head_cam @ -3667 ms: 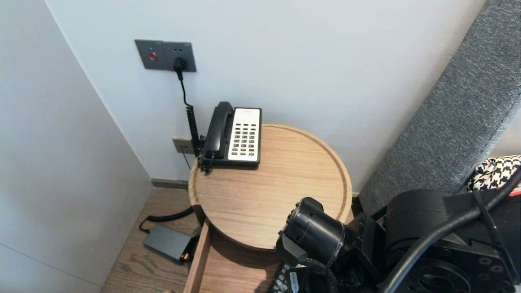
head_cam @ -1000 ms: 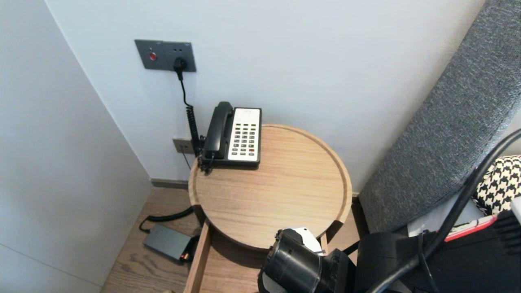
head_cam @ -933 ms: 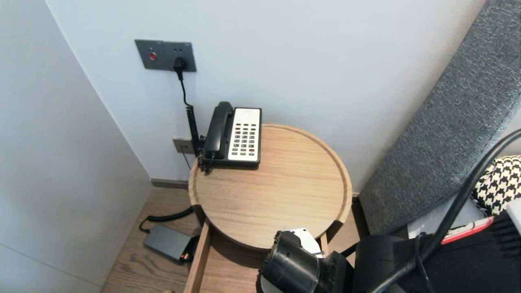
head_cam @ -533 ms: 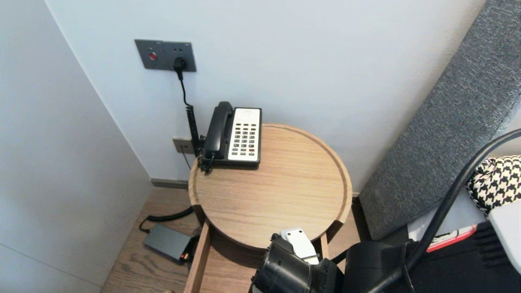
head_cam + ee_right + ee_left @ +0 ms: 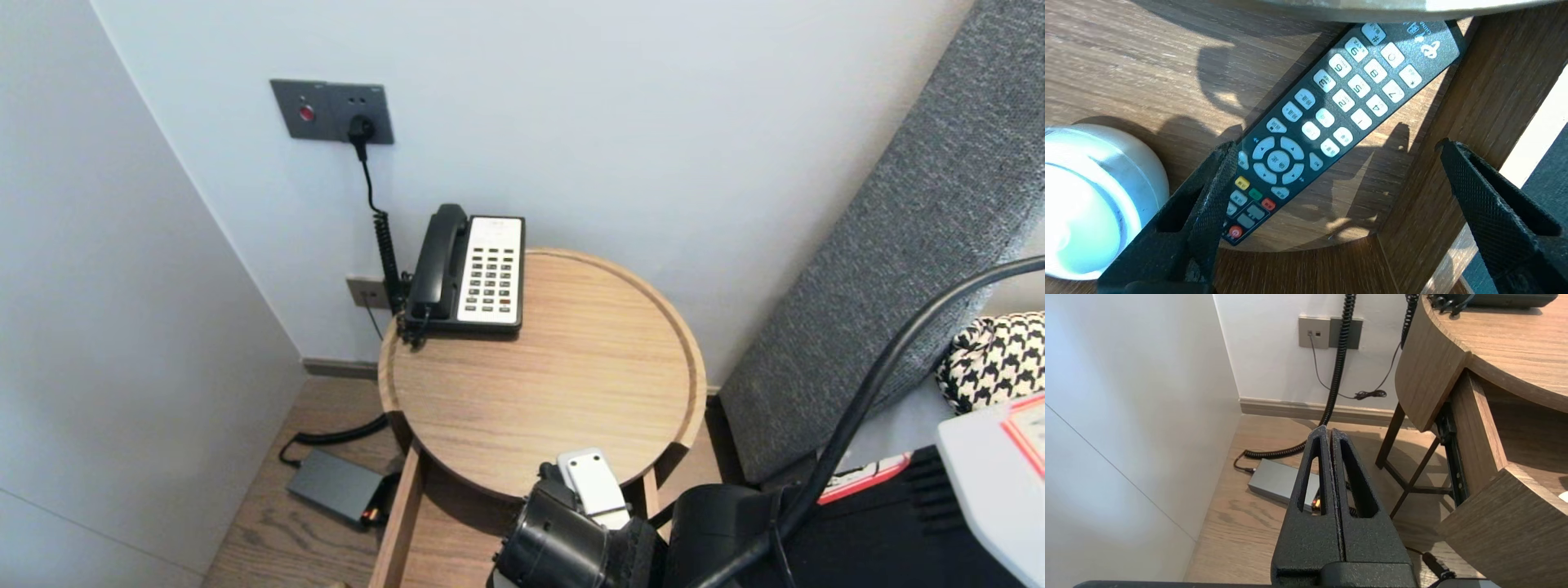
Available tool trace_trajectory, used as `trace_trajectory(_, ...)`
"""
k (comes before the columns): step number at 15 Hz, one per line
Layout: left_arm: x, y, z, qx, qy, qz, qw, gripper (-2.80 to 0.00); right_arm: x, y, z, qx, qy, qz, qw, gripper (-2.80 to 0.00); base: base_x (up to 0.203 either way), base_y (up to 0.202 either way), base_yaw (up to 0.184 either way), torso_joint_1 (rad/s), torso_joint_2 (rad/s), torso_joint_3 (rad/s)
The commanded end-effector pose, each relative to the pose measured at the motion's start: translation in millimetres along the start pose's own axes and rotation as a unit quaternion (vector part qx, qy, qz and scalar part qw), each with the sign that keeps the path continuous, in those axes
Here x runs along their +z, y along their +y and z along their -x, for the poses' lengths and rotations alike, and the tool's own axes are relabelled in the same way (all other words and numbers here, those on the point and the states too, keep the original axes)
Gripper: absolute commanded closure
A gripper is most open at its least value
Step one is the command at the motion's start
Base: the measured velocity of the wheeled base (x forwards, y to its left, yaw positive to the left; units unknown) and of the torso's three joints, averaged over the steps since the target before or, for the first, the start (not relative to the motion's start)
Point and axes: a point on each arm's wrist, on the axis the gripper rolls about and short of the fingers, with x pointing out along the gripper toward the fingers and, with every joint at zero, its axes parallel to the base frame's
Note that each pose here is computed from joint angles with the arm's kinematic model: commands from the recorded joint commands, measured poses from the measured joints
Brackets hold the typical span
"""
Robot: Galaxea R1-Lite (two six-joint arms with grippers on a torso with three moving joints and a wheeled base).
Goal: Take the remote control out of the drawer one by one and place them on the table
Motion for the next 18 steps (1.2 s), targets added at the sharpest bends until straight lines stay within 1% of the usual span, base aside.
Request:
trace_trajectory(1,-2.5,0.0,-0.6,0.001,0.004,0.0,1.0,0.0,-1.0,-0.2,-4.8,-0.011,0.0,0.0,1.0,-2.8,0.0,0.0,0.0,0.0,0.0,0.0)
trace_trajectory(4,-2.5,0.0,-0.6,0.0,0.004,0.0,1.0,0.0,-4.9,3.3,-16.8,-0.029,0.002,0.006,1.0,-2.8,0.0,0.0,0.0,0.0,0.0,0.0)
trace_trajectory(6,-2.5,0.0,-0.6,0.001,0.004,0.0,1.0,0.0,-5.2,5.0,-21.5,-0.047,-0.013,0.007,0.999,-2.8,0.0,0.0,0.0,0.0,0.0,0.0)
trace_trajectory(18,-2.5,0.0,-0.6,0.001,0.004,0.0,1.0,0.0,1.2,17.1,-34.1,-0.05,-0.02,0.001,0.999,-2.8,0.0,0.0,0.0,0.0,0.0,0.0)
